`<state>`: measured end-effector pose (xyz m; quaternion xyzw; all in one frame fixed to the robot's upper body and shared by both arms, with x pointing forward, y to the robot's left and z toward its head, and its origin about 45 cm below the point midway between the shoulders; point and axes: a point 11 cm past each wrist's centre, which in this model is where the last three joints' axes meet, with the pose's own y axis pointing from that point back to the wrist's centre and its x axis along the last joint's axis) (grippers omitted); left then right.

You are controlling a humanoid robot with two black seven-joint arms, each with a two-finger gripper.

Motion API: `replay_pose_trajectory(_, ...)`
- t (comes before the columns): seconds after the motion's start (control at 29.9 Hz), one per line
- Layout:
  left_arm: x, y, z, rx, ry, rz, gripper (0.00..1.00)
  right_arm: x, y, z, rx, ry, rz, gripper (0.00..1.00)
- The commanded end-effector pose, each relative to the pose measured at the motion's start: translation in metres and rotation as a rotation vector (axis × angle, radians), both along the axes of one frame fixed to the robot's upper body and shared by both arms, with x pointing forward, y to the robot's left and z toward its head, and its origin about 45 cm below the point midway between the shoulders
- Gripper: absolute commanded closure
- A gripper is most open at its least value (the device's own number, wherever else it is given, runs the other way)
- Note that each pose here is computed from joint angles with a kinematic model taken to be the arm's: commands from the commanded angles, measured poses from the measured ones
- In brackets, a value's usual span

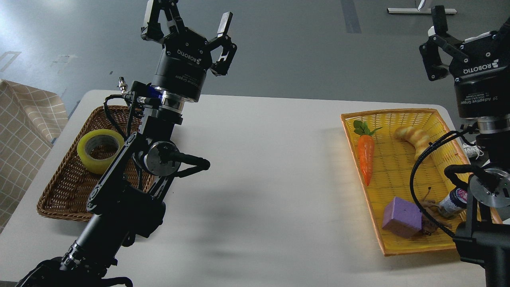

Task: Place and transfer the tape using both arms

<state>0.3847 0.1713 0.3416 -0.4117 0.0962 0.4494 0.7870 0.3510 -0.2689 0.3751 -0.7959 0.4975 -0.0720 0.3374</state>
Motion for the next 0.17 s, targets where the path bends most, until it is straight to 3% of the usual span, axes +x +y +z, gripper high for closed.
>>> replay_pose_trajectory(0.0, -0.003, 0.002, -0.006, 0.006, 0.001, -0.013, 0.02, -0.002, 0.009, 0.008, -0.005, -0.015, 0.013, 0.0)
replay_pose_trajectory(0.13, -0.002, 0.017, -0.007, -0.011, 0.003, 0.028, 0.02, 0.003, 0.027, 0.024, -0.023, -0.043, 0.045, 0.0)
